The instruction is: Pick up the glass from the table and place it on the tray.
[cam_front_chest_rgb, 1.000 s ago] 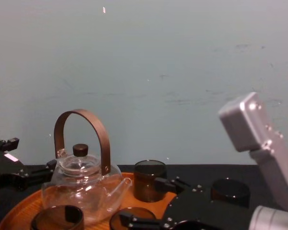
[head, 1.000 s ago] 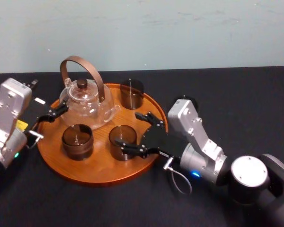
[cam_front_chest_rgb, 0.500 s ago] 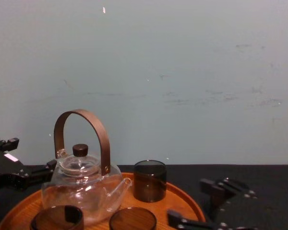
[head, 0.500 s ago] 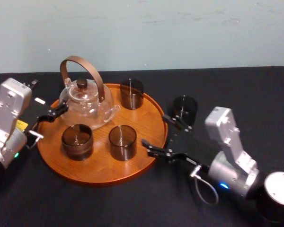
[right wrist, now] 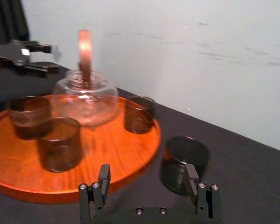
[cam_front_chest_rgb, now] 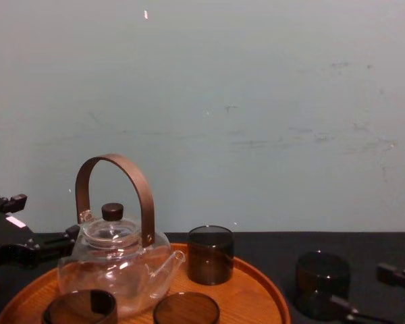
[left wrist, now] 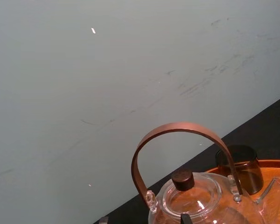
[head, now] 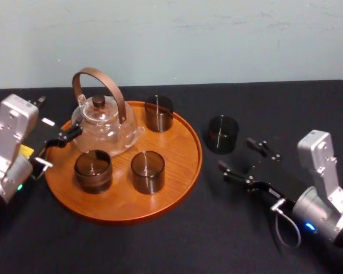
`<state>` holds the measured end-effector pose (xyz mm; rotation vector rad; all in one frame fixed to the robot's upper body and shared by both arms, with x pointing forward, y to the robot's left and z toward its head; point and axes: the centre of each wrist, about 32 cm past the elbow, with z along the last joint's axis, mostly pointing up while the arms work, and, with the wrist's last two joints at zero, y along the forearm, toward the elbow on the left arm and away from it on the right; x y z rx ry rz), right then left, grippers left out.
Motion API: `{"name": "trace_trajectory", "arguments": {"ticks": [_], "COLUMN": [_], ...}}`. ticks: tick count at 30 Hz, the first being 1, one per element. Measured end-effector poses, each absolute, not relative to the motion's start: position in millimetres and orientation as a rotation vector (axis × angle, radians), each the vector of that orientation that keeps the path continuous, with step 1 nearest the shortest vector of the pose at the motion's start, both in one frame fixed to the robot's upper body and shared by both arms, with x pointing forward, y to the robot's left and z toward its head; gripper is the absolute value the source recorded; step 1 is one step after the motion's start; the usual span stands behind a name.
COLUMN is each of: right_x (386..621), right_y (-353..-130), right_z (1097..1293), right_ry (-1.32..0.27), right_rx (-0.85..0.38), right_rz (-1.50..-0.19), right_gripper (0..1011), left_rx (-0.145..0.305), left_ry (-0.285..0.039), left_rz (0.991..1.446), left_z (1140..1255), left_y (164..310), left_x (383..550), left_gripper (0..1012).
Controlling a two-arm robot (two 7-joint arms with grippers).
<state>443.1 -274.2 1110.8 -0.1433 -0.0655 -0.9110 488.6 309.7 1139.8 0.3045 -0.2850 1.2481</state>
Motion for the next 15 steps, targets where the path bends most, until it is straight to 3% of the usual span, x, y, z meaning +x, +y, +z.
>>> {"name": "trace_trajectory", "arguments": {"ticks": [15], "right_x": [462.6], "right_y": [-296.3], "right_z": [1105.0], "right_ry": [-0.012], "right_rx": [-0.166], "right_rz": [-1.021], "right_gripper": [1002], "left_rx": [0.305], "left_ry": [-0.285], "left_rz": [1.248], "left_z": [1139.8], "left_y": [309.7], "left_x": [488.6], "left_gripper": [1001]}}
